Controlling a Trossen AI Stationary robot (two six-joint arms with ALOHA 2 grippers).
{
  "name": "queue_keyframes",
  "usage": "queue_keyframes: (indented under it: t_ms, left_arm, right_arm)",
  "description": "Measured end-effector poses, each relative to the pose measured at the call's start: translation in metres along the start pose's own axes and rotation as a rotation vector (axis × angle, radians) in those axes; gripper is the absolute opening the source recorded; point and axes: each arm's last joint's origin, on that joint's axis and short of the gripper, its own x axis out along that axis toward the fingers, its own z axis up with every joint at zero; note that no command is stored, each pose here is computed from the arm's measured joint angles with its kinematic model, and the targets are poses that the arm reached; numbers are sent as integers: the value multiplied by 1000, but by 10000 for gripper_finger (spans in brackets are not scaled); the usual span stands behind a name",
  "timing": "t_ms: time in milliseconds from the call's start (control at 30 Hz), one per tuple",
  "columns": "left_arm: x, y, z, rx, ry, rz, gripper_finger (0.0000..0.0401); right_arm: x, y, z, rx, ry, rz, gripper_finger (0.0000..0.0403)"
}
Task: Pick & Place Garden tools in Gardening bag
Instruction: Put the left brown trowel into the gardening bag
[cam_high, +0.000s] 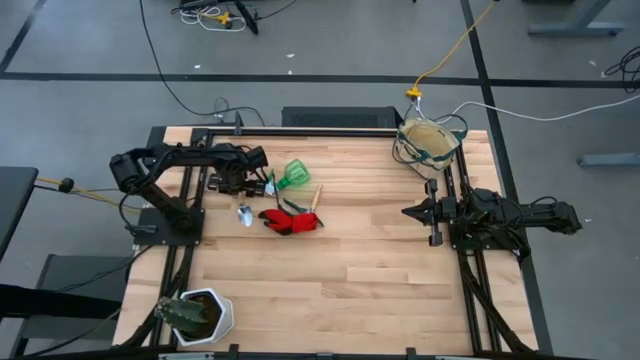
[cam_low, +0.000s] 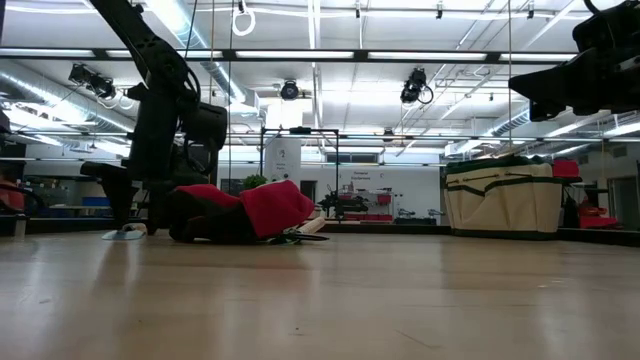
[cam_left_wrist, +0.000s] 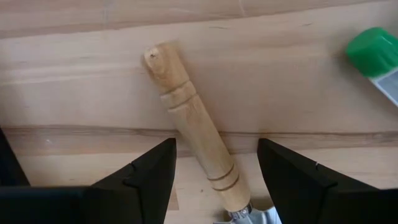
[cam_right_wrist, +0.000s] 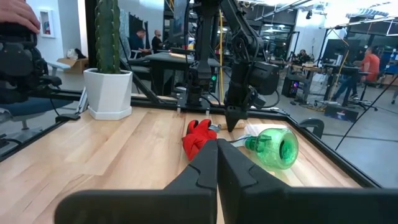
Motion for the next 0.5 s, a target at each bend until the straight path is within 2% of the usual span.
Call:
queue_keyframes:
  t_ms: [233,500]
  left_arm:
    - [0,0,0,1,-3,-1,232]
    - [0,-1,1,1,-7,-11,177]
  right_arm:
    - [0,0,0,0,0,0,4]
    - [0,0,0,0,0,0,4]
